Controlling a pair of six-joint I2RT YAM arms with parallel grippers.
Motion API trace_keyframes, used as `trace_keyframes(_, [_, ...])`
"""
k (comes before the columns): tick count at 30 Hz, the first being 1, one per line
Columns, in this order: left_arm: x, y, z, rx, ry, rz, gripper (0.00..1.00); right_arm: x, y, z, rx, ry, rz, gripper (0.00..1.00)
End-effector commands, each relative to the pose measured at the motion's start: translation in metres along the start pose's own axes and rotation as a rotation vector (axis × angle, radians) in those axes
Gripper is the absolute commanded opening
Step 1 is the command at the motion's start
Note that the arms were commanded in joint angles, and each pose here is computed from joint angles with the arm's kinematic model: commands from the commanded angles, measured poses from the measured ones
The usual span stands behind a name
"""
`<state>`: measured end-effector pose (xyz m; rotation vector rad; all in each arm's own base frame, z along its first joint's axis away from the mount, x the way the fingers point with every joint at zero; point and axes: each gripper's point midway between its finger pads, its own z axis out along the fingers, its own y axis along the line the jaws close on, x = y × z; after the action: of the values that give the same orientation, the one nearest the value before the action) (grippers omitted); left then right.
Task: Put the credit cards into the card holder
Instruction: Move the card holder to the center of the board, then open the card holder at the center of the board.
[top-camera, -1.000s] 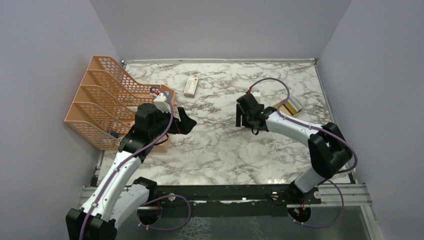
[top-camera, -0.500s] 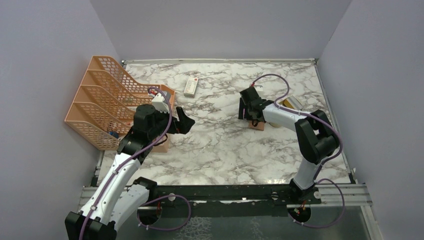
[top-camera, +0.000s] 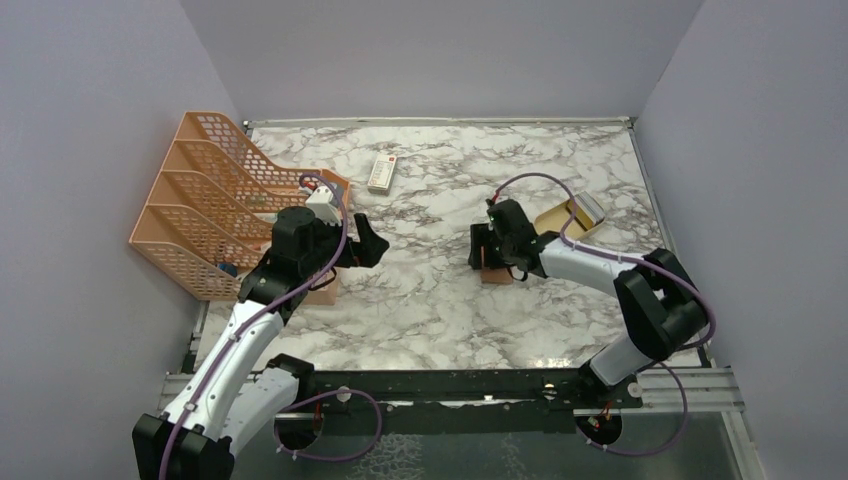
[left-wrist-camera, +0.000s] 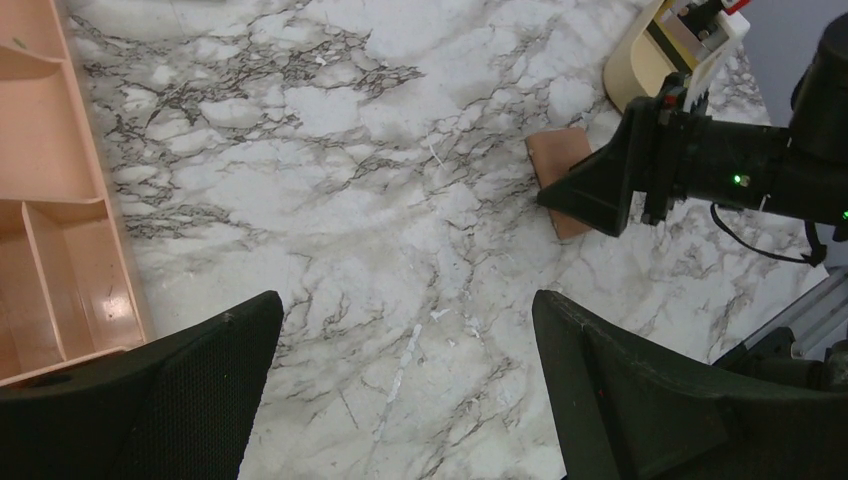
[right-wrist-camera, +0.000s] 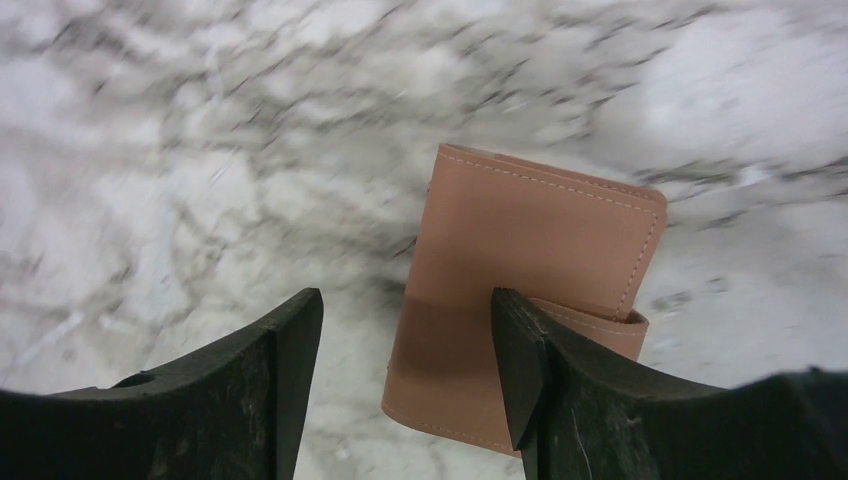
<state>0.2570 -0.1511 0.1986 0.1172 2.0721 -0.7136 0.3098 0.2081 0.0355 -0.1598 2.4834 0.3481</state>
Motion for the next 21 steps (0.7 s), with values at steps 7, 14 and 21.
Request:
trace_keyframes(7, [-0.011,-0.006,-0.012,0.028,-0.070,0.063,0.99,0.068,0.073,-0.048,-0.270,0.160,-0.078,0.58])
trace_keyframes(14, [-0.004,-0.014,-0.008,0.089,-0.035,0.064,0.99,0.051,0.038,-0.066,-0.071,0.112,-0.096,0.48])
trace_keyframes(21, [0.001,-0.017,-0.005,0.112,-0.004,0.057,0.98,0.056,0.026,-0.055,0.010,0.129,-0.079,0.43])
